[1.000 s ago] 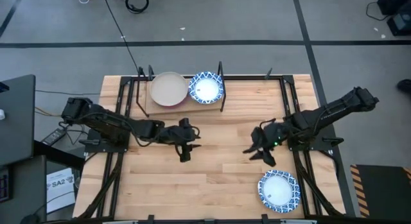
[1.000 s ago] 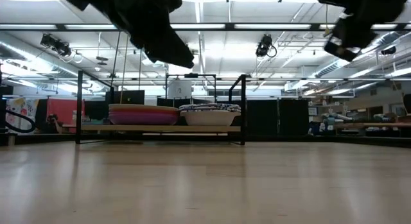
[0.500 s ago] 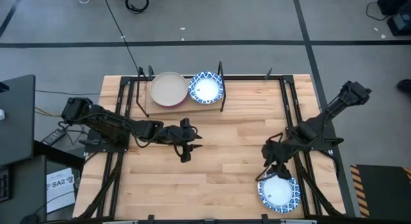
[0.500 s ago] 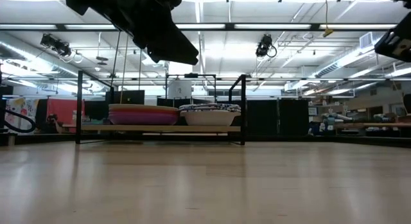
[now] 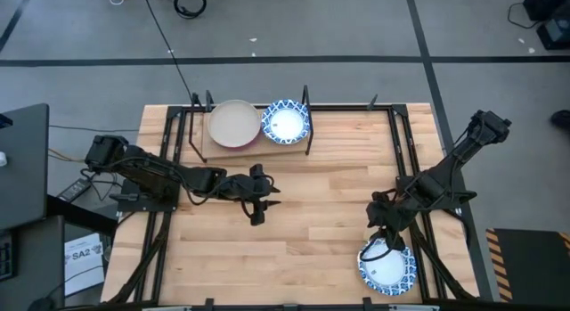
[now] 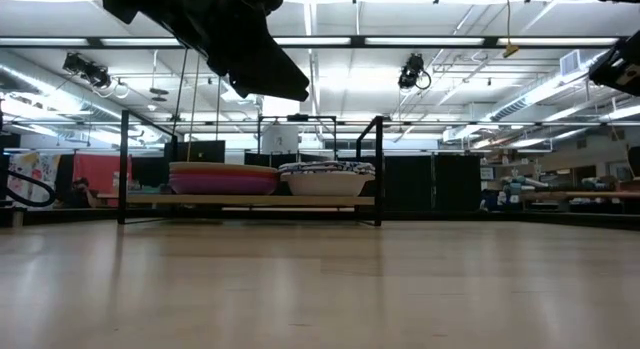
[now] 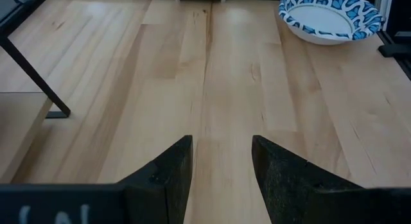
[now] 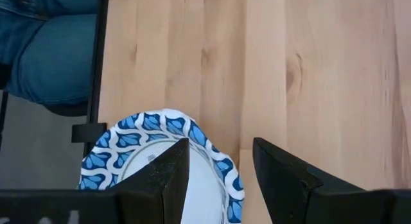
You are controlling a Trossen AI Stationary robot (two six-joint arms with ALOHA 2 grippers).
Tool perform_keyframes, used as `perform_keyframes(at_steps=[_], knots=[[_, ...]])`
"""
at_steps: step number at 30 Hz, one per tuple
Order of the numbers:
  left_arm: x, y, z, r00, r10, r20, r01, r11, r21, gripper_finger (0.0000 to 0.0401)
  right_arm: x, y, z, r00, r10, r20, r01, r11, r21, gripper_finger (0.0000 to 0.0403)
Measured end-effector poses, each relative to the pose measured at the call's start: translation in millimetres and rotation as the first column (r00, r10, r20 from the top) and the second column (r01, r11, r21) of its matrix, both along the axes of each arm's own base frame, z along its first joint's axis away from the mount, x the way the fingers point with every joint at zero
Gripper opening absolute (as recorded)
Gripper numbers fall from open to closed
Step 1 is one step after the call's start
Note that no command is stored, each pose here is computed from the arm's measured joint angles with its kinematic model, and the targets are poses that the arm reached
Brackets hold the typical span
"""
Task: Place and stack plates onto a shelf
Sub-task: Stack the blue patterned bowl on top of the blue patterned bowl on the shelf
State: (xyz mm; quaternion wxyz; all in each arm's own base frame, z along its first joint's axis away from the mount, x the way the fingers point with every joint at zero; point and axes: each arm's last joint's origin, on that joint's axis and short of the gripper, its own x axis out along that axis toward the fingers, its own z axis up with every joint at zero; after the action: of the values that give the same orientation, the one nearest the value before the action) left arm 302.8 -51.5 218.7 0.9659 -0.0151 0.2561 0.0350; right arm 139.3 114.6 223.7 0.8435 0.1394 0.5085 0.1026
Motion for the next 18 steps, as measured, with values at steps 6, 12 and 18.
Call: perform_keyframes(at_steps=[6,12,18], knots=[[0.0,0.0,0.0,1.0,0.0,0.0,0.0,1.0,0.001,0.0167,-0.7,2.3,-1.8,1.0,0.004,-0.009,-0.004,1.0,-0.009,0.0177],[0.0,0.0,0.0,1.0,0.0,0.0,0.0,1.0,0.001,0.0167,-1.8,2.4,-21.9,0.996,-0.025,-0.083,0.021,0.999,-0.04,0.0177],[0.0,0.1,0.0,1.0,0.0,0.0,0.0,1.0,0.0,0.0167,-5.2,2.6,-43.1,0.989,-0.037,-0.146,0.044,0.998,0.048,0.0177]])
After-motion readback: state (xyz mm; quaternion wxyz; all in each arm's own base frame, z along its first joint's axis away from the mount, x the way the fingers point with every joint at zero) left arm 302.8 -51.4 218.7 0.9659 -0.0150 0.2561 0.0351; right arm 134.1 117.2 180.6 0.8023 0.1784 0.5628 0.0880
